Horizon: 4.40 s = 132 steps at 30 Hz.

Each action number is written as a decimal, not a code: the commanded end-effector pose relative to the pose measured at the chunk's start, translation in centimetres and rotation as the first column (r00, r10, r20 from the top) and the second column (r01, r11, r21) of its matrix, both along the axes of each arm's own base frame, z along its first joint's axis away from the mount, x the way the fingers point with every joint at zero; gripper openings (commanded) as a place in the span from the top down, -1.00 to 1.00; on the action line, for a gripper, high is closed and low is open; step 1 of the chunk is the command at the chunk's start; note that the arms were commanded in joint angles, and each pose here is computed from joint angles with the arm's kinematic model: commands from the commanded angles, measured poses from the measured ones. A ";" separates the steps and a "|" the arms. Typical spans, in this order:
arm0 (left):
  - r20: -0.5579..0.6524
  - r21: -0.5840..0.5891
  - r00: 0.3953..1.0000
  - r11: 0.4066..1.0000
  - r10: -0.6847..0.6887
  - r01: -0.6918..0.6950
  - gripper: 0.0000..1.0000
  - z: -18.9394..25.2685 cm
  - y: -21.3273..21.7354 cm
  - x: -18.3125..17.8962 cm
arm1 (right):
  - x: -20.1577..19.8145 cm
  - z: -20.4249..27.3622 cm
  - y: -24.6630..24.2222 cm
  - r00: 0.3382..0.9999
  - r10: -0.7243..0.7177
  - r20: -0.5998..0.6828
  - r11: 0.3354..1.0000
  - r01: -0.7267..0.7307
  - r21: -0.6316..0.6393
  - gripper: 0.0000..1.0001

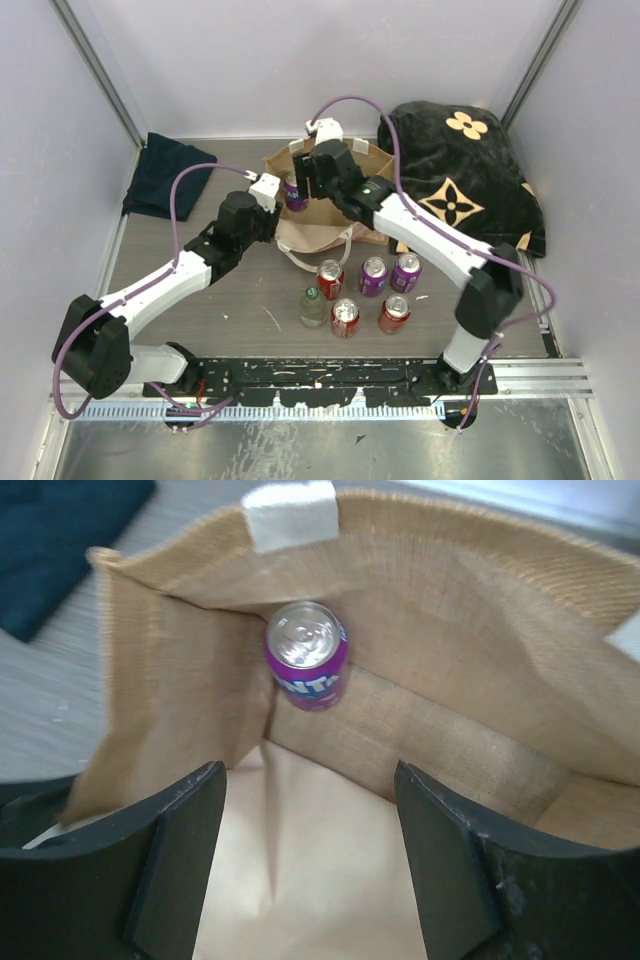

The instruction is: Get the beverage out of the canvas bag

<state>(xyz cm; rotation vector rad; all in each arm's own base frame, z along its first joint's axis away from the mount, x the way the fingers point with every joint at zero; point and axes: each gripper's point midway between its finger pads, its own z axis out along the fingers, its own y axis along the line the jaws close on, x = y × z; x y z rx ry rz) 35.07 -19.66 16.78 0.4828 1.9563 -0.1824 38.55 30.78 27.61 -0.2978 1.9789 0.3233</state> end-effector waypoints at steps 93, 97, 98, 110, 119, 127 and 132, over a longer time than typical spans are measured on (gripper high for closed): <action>0.128 -0.223 0.934 0.927 0.334 -0.301 1.00 1.8 3.3 4.1 | 2.4 15.8 -1.5 0.925 0.011 0.380 0.991 -0.061 0.118 0.99; 0.147 -0.263 0.881 0.877 0.449 -0.403 1.00 2.7 5.5 5.0 | 0.5 18.3 -5.6 0.891 -0.099 0.444 0.989 0.038 0.142 0.99; 0.154 -0.270 0.864 0.862 0.479 -0.429 1.00 3.0 6.2 5.1 | 0.2 18.6 -6.8 0.882 -0.132 0.453 0.987 0.075 0.141 0.99; 0.056 -0.367 0.778 0.738 0.625 -0.567 1.00 3.0 8.4 6.0 | 0.1 11.5 -12.8 0.885 -0.326 0.332 0.942 0.334 0.036 0.99; -0.038 -0.404 0.893 0.811 0.448 -0.423 0.64 2.9 4.4 5.1 | -1.0 2.1 -10.5 0.976 -0.190 0.106 0.979 0.179 0.101 0.99; -0.124 -0.430 0.926 0.821 0.358 -0.375 0.25 2.8 2.9 3.3 | -1.3 -4.8 -8.2 0.995 -0.098 -0.010 0.991 0.098 0.087 0.99; -0.127 -0.404 0.920 0.828 0.371 -0.389 -0.26 2.5 3.6 2.8 | -1.0 -7.4 -7.7 0.995 -0.083 -0.054 0.995 0.086 0.057 0.99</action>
